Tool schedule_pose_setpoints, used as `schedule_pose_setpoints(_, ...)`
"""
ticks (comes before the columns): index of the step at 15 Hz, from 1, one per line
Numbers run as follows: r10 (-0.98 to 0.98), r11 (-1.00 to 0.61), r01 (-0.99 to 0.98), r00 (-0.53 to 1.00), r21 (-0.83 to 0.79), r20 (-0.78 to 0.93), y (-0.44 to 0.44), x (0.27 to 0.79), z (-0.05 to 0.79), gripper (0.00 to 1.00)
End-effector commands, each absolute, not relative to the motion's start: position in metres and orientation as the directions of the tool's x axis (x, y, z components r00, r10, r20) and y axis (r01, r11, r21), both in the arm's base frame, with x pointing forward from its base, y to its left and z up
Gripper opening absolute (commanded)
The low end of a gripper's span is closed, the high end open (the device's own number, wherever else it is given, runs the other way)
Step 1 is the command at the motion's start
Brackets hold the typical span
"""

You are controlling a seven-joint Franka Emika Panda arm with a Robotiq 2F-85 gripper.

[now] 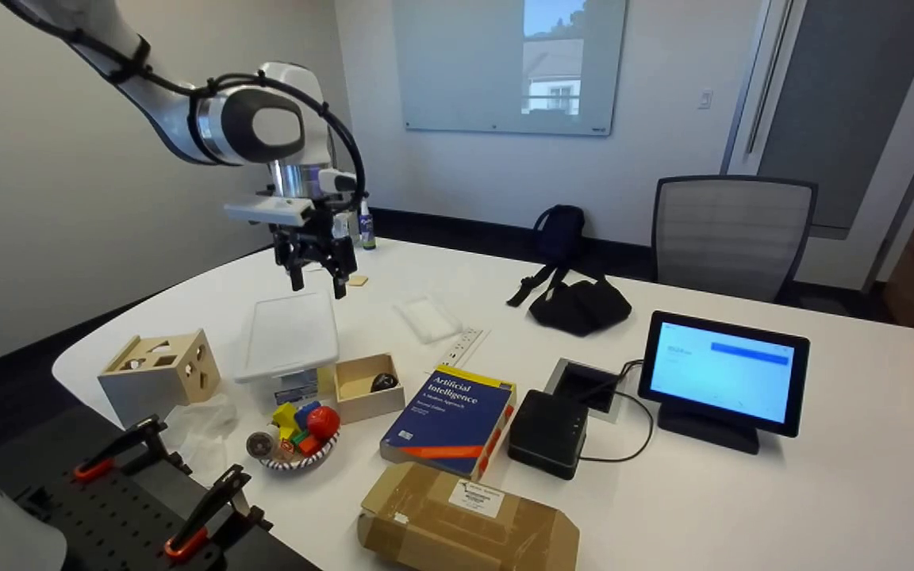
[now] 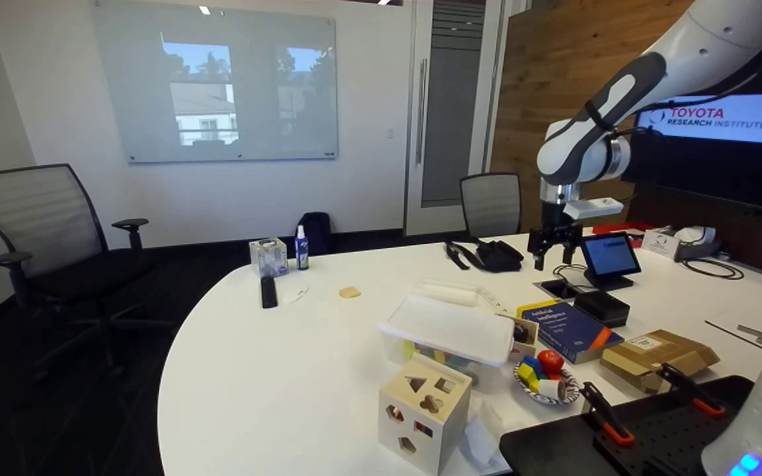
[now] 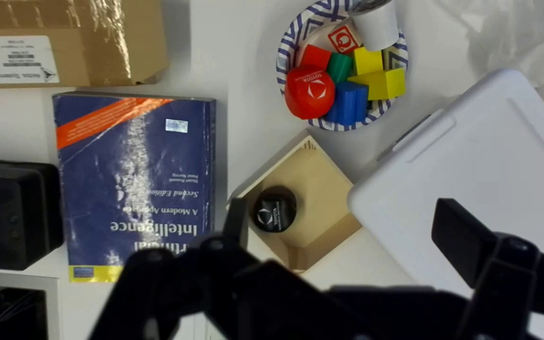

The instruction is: Put the orange ball in the box

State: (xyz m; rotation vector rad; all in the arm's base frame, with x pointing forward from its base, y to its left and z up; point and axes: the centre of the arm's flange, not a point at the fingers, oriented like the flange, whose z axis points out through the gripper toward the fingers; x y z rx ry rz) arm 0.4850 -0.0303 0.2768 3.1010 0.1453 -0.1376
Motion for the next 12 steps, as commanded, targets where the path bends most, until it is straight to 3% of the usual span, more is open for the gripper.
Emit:
schedule_pose_setpoints(1,0.123,-0.992,0.123,0.989,-0.011,-0.085,-0.021,0.489,0.232,1.00)
schedule_pose_setpoints(12,0.120,-0.992,0.106,0.968,-0.072,-0.221,-0.036,0.487,0.148,1.00)
